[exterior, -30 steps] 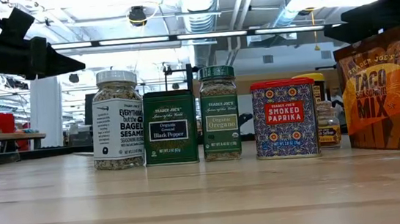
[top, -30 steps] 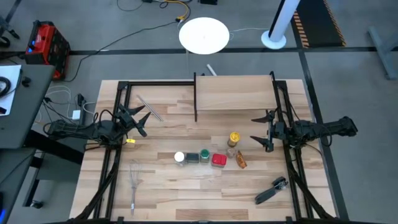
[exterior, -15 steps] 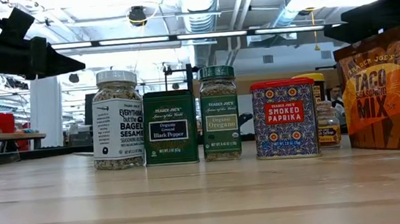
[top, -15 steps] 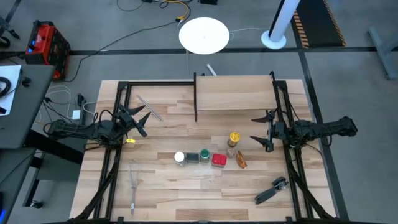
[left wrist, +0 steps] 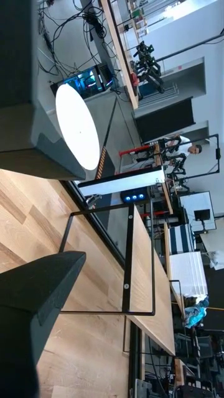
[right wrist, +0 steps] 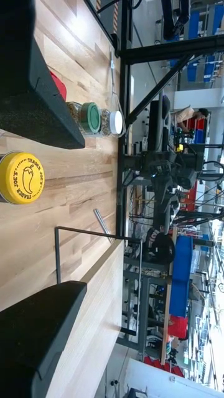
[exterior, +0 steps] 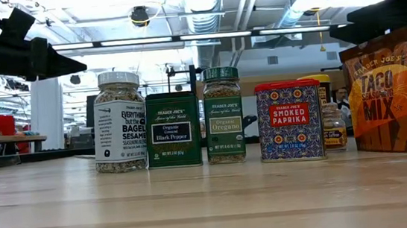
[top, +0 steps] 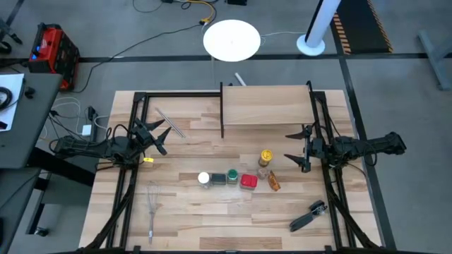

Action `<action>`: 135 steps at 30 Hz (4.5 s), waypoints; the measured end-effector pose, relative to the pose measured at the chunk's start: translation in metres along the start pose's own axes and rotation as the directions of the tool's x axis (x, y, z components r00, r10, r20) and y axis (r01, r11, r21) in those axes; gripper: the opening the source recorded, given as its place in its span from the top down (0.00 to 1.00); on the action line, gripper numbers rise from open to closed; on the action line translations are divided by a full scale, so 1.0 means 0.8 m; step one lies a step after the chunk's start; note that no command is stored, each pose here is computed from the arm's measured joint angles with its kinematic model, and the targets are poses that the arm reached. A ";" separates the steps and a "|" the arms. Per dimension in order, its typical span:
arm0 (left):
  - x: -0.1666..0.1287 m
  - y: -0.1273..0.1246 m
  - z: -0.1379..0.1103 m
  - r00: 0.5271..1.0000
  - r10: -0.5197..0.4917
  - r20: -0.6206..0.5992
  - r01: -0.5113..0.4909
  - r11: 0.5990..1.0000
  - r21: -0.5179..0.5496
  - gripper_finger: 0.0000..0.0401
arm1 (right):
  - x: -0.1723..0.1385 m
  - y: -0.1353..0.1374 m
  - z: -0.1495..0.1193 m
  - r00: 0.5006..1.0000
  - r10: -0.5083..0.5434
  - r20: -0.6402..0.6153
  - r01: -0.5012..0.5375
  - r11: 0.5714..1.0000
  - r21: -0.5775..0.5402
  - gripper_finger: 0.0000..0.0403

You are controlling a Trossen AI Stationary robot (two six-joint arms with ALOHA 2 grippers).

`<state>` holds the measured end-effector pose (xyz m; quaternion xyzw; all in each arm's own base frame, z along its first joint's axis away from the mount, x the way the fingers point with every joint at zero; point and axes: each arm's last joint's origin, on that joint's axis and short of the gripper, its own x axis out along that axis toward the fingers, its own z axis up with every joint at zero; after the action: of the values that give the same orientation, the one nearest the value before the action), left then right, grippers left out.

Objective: Shelf spices

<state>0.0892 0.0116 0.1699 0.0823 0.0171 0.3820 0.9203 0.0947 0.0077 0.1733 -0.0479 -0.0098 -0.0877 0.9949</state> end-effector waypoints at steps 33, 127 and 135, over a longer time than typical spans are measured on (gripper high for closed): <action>0.006 0.004 0.112 0.994 -0.090 0.065 0.081 0.988 0.130 0.53 | 0.017 -0.003 0.116 1.000 0.020 -0.003 -0.020 0.999 0.051 0.09; 0.057 -0.101 0.082 0.732 -0.557 -0.393 0.480 0.831 -0.283 0.53 | 0.134 0.047 0.185 0.893 0.054 -0.447 -0.026 0.997 0.070 0.09; 0.046 -0.108 0.085 0.468 -0.807 -0.362 0.783 0.568 -0.254 0.54 | 0.134 0.046 0.185 0.892 0.052 -0.450 -0.024 0.998 0.066 0.09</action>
<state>0.1822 -0.0321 0.2235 -0.0475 0.2504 -0.0811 0.9636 0.2049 0.0395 0.3202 0.0027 0.2196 -0.0766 0.9726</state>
